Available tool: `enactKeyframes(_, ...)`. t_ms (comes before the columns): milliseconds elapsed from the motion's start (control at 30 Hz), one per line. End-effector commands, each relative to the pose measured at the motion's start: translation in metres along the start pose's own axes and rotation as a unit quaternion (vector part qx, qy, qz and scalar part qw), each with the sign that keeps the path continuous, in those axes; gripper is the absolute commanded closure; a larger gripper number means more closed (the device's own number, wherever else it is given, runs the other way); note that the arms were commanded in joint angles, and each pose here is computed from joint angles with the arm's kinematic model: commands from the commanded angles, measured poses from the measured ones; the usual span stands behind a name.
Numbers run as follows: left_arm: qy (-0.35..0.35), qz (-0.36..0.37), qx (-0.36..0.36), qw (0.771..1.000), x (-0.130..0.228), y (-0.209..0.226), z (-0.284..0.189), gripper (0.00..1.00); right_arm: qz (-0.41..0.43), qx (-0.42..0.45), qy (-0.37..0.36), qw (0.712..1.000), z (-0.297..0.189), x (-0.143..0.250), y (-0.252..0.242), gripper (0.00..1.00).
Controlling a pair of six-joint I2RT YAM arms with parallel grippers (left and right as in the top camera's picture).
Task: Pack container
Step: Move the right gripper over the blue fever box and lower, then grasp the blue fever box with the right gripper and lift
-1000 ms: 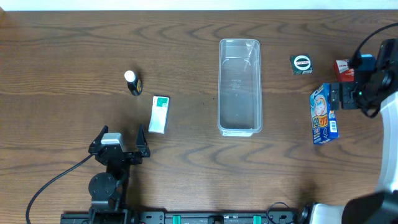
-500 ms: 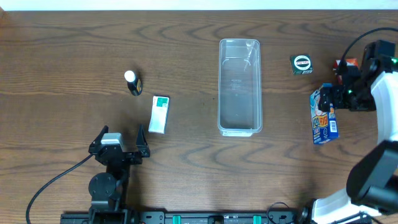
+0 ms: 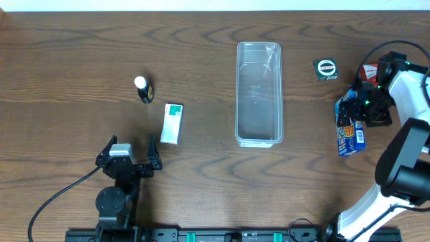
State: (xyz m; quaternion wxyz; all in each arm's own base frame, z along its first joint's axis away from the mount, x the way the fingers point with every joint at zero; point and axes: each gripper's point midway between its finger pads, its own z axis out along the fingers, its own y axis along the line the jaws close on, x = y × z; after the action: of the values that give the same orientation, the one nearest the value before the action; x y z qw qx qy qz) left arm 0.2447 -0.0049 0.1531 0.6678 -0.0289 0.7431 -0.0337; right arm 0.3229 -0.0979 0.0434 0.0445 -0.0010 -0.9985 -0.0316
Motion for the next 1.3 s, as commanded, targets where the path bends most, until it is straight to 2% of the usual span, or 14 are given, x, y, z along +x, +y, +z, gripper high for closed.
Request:
enactKeyframes(0,0.024,0.004,-0.011,1.0,0.016,0.005,0.001,0.02,0.005,-0.004,-0.003,1.0,0.004,-0.006,-0.002,0.15)
enactKeyframes(100,0.024,0.004,-0.01,1.0,0.016,0.005,0.001,0.02,0.008,-0.001,-0.007,1.0,0.004,-0.008,-0.003,0.21)
enactKeyframes(200,0.024,0.004,-0.01,1.0,0.016,0.005,0.001,0.02,0.021,0.007,-0.009,1.0,0.004,-0.01,-0.006,0.35)
enactKeyframes(333,0.024,0.004,-0.01,1.0,0.016,0.005,0.001,0.02,0.024,0.008,-0.011,1.0,0.004,-0.011,-0.007,0.38)
enactKeyframes(500,0.024,0.004,-0.01,1.0,0.016,0.005,0.001,0.02,0.033,0.009,-0.014,0.999,0.004,-0.012,-0.007,0.5)
enactKeyframes(567,0.024,0.004,-0.01,1.0,0.016,0.005,0.001,0.02,0.044,0.009,-0.017,0.999,0.003,-0.013,-0.007,0.51)
enactKeyframes(833,0.024,0.004,-0.01,1.0,0.016,0.005,0.001,0.02,0.082,0.009,-0.026,0.996,0.001,-0.018,-0.008,0.68)
enactKeyframes(1033,0.024,0.004,-0.01,1.0,0.016,0.005,0.001,0.02,0.088,0.0,-0.031,0.996,-0.012,-0.023,-0.005,0.75)
enactKeyframes(1200,0.024,0.004,-0.01,1.0,0.016,0.005,0.001,0.02,0.087,-0.019,-0.041,0.995,-0.033,-0.029,0.001,0.89)
enactKeyframes(1267,0.024,0.004,-0.01,1.0,0.016,0.005,0.001,0.02,0.086,-0.029,-0.047,0.995,-0.043,-0.032,0.005,0.89)
